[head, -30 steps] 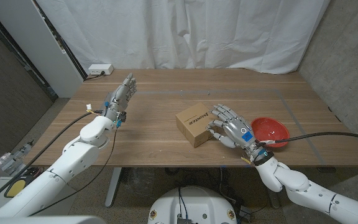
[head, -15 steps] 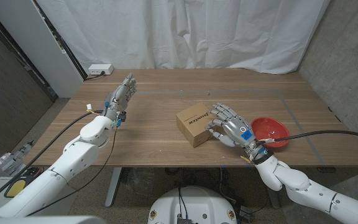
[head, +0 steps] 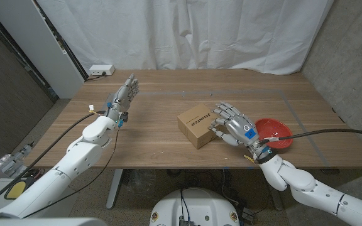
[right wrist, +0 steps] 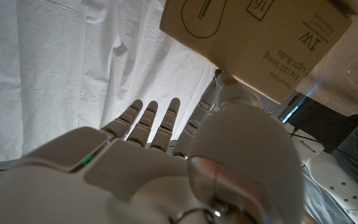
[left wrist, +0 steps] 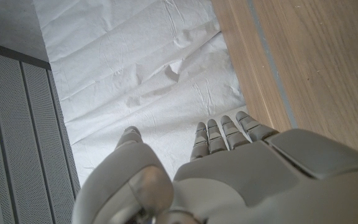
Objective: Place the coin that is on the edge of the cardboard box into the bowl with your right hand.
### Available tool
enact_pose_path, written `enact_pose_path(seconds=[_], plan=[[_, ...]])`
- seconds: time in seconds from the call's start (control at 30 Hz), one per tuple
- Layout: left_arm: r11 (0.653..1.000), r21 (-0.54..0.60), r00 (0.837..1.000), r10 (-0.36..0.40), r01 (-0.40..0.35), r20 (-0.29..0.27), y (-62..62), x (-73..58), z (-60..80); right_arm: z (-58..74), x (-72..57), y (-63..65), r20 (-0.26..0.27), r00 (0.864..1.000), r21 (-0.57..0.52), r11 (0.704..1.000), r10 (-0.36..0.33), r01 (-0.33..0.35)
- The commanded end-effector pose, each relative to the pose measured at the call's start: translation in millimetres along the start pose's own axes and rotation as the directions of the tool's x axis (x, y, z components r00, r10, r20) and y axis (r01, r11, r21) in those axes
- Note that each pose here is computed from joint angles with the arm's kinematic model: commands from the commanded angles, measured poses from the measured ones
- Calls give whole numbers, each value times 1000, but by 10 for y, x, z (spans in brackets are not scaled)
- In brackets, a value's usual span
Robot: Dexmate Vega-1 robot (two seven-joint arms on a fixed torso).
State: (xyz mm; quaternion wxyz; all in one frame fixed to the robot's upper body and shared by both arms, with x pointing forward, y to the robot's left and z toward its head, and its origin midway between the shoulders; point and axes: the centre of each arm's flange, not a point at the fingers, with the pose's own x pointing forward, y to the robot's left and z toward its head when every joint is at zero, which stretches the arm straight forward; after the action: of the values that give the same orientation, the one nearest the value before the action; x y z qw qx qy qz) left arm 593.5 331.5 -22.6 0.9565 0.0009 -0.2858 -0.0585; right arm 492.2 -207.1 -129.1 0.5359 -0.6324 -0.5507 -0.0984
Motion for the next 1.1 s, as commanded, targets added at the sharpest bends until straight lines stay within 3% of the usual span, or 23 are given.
enact_pose_path(seconds=[0.03, 0.77, 1.1], plan=[[1000, -10, 1000, -2, 2, -1, 40, 28, -36, 13, 41, -69, -3, 1000, 0, 1000, -1, 1], [1000, -7, 1000, 11, -11, 4, 108, -23, 2, 32, 131, -215, -2, 1000, 2, 1000, -25, 25], [1000, -7, 1000, 13, -13, 14, 142, -53, 26, 58, 128, -312, -37, 999, -4, 1000, -22, 22]])
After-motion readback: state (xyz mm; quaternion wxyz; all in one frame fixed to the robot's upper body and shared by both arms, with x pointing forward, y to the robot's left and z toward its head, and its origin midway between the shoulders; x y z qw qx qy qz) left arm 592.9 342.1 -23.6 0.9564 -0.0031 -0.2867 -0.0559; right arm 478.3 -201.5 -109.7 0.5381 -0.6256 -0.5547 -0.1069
